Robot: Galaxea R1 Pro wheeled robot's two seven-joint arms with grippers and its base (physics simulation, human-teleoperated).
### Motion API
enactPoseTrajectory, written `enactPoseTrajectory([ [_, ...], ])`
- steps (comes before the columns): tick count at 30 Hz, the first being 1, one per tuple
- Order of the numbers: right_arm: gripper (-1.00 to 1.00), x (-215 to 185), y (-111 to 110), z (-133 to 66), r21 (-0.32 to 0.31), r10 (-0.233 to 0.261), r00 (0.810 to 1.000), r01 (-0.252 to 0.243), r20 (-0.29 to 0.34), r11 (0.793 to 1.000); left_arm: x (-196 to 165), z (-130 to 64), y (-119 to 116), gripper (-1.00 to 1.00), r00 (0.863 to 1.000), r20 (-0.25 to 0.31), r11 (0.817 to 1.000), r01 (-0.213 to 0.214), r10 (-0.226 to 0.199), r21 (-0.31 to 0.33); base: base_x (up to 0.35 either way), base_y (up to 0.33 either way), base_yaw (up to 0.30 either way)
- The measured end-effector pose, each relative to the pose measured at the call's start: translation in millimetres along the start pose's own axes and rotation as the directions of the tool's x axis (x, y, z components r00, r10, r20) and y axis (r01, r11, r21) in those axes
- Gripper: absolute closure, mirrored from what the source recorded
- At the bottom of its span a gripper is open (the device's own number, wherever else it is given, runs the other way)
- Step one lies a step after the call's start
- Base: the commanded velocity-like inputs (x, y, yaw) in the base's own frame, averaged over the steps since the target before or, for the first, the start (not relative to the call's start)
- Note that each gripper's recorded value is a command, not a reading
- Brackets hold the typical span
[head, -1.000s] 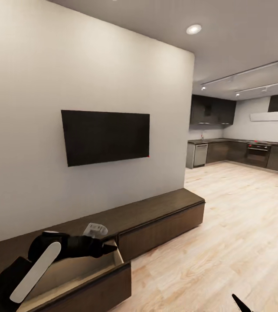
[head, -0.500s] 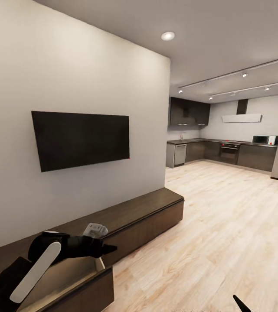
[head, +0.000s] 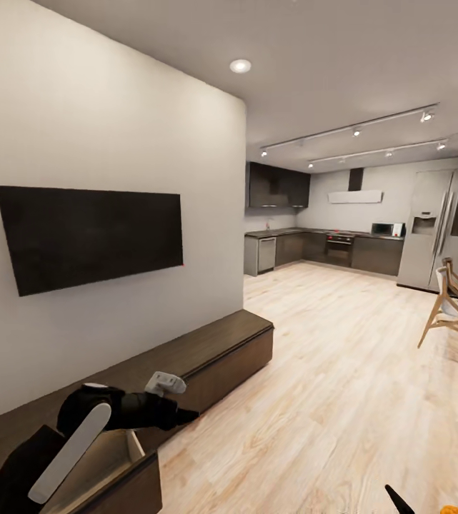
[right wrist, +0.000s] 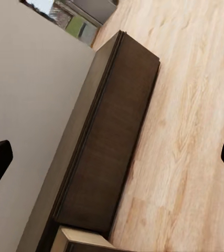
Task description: Place each of the two pumpkins and all three candles from the living room inside a cabinet in the living room (use any cabinet), then make sure every cabinet is closed, and position the cauldron so it is next to a table in the living room.
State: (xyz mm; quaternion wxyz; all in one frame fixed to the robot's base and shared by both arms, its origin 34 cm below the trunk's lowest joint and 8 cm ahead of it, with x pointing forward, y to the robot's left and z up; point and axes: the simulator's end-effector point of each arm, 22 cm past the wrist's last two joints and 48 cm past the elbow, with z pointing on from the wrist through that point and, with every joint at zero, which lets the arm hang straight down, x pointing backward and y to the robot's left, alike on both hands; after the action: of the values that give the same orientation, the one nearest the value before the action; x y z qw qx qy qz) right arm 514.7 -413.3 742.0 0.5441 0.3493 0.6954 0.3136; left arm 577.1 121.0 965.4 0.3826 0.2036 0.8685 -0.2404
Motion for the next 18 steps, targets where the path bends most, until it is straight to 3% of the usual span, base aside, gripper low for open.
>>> enactPoseTrajectory([
  [4, -1.0, 1, 6, -0.2, 0.0, -0.005, 1.0, 0.005, -0.008, 1.0, -3, 16.2, 1, -1.0, 0.999, -0.012, 0.996, -0.036, 0.035, -0.077, 0.0, 0.0, -0.272],
  [7, -1.0, 5, 4, 0.5, 0.037, -0.013, 1.0, 0.014, -0.024, 0.999, 2, 31.7, 0, -1.0, 0.999, -0.042, 0.993, -0.038, 0.033, -0.112, 0.0, 0.0, -0.27],
  [11, -1.0, 37, 7, 10.2, 0.102, -0.065, 0.99, 0.078, -0.124, 0.992, 13, 53.9, -7, -1.0, 0.995, -0.094, 0.989, -0.034, 0.021, -0.142, 0.0, 0.0, -0.267],
  [15, -1.0, 106, 26, 24.5, 0.15, -0.143, 0.947, 0.192, -0.286, 0.97, 25, 63.9, -4, -1.0, 0.99, -0.141, 0.985, -0.032, 0.008, -0.171, 0.0, 0.0, -0.252],
  [17, -1.0, 155, 34, 28.6, 0.21, -0.221, 0.891, 0.322, -0.396, 0.923, 36, 73.5, -1, -1.0, 0.987, -0.163, 0.983, -0.017, -0.013, -0.182, 0.0, 0.0, -0.18],
  [18, -1.0, 163, 38, 29.8, 0.223, -0.248, 0.874, 0.363, -0.418, 0.905, 38, 76.0, 1, -1.0, 0.986, -0.166, 0.982, -0.013, -0.018, -0.187, 0.0, 0.0, -0.154],
])
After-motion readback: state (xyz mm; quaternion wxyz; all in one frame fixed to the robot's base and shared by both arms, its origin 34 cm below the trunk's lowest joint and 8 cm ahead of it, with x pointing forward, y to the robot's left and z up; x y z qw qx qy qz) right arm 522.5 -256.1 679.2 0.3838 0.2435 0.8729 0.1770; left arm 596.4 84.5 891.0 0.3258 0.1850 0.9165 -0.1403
